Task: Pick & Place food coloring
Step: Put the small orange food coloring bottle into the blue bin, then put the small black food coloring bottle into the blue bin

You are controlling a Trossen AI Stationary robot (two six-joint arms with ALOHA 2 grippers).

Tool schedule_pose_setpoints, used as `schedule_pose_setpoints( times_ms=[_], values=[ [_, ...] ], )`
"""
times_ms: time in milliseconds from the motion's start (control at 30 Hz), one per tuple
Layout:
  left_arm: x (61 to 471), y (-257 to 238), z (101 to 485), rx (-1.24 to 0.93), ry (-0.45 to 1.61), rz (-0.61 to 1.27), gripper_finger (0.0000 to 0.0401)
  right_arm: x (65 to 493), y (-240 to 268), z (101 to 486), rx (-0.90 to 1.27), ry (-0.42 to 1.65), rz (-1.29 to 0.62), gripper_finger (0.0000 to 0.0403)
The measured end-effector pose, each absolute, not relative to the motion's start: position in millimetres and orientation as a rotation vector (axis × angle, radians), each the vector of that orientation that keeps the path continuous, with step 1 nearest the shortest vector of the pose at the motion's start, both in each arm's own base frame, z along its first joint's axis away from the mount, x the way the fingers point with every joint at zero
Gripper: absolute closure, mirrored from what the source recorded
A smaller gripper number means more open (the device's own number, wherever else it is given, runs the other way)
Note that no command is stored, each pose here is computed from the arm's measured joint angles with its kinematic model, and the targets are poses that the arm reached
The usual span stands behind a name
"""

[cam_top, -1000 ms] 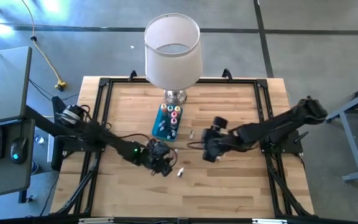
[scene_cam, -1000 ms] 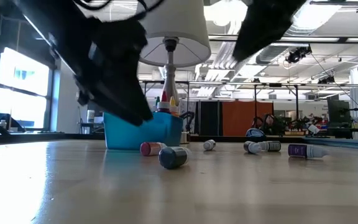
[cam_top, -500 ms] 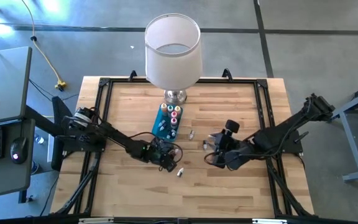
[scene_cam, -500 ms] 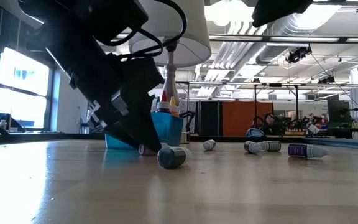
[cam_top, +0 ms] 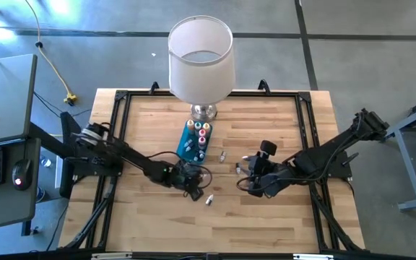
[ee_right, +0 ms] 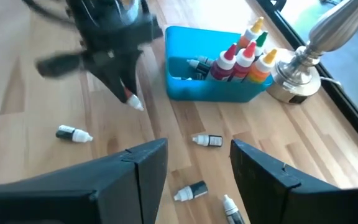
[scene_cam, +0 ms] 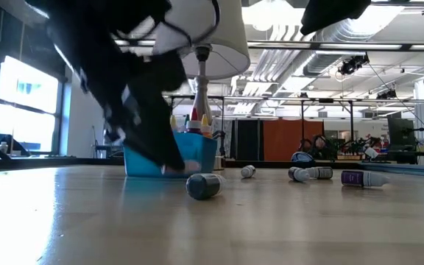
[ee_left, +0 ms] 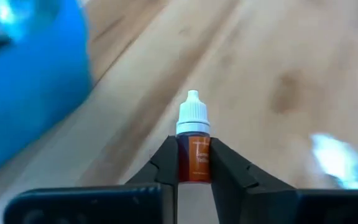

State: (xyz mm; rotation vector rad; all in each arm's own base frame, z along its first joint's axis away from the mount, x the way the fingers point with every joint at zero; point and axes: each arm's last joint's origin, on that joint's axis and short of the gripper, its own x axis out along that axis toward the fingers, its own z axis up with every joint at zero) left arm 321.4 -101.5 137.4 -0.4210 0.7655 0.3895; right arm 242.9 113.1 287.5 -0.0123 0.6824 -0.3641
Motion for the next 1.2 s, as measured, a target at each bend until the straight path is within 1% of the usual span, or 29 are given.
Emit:
schedule_pose_setpoints(
  times_ms=[100,167,333,400,500,600,667,800,967,1100,1200],
  values=[
    [314.1,-99.6,164.4,-0.408,0.729,0.352,0.0356,242.9,113.5,287.3,-0.007,0.689,-0.353,0.0234],
    [305.3,-95.0,183.5,-0.368,0.702,0.371,0.0349,242.9,113.5,287.3,-0.007,0.689,-0.352,0.0234],
    [273.3,-75.2,226.8,-0.217,0.621,0.553,0.0341,242.9,113.4,287.3,-0.007,0.689,-0.353,0.0234],
    [261.5,-62.9,235.5,-0.185,0.642,0.614,0.034,243.0,113.4,287.4,-0.007,0.686,-0.355,0.0234],
    [254.2,-43.2,237.8,-0.164,0.73,0.638,0.0339,244.3,114.1,288.6,0.005,0.67,-0.352,0.0234],
    [256.6,-25.7,233.4,-0.152,0.812,0.623,0.0333,246.6,115.5,290.7,0.031,0.643,-0.339,0.0234],
    [264.6,-15.0,227.7,-0.138,0.835,0.611,0.0321,248.8,116.7,292.8,0.051,0.615,-0.332,0.0234],
    [279.3,5.5,214.7,-0.128,0.872,0.587,0.0289,251.3,118.2,295.4,0.014,0.594,-0.301,0.0234],
    [283.0,22.4,200.0,-0.103,0.968,0.565,0.026,254.6,120.8,298.5,-0.019,0.574,-0.238,0.0234],
    [282.4,29.1,204.3,-0.099,0.957,0.584,0.0255,259.4,123.8,305.1,-0.033,0.508,-0.194,0.0234],
    [280.0,27.7,221.9,-0.09,0.945,0.574,0.0254,263.1,123.0,310.6,-0.092,0.45,-0.208,0.0234]
  ],
)
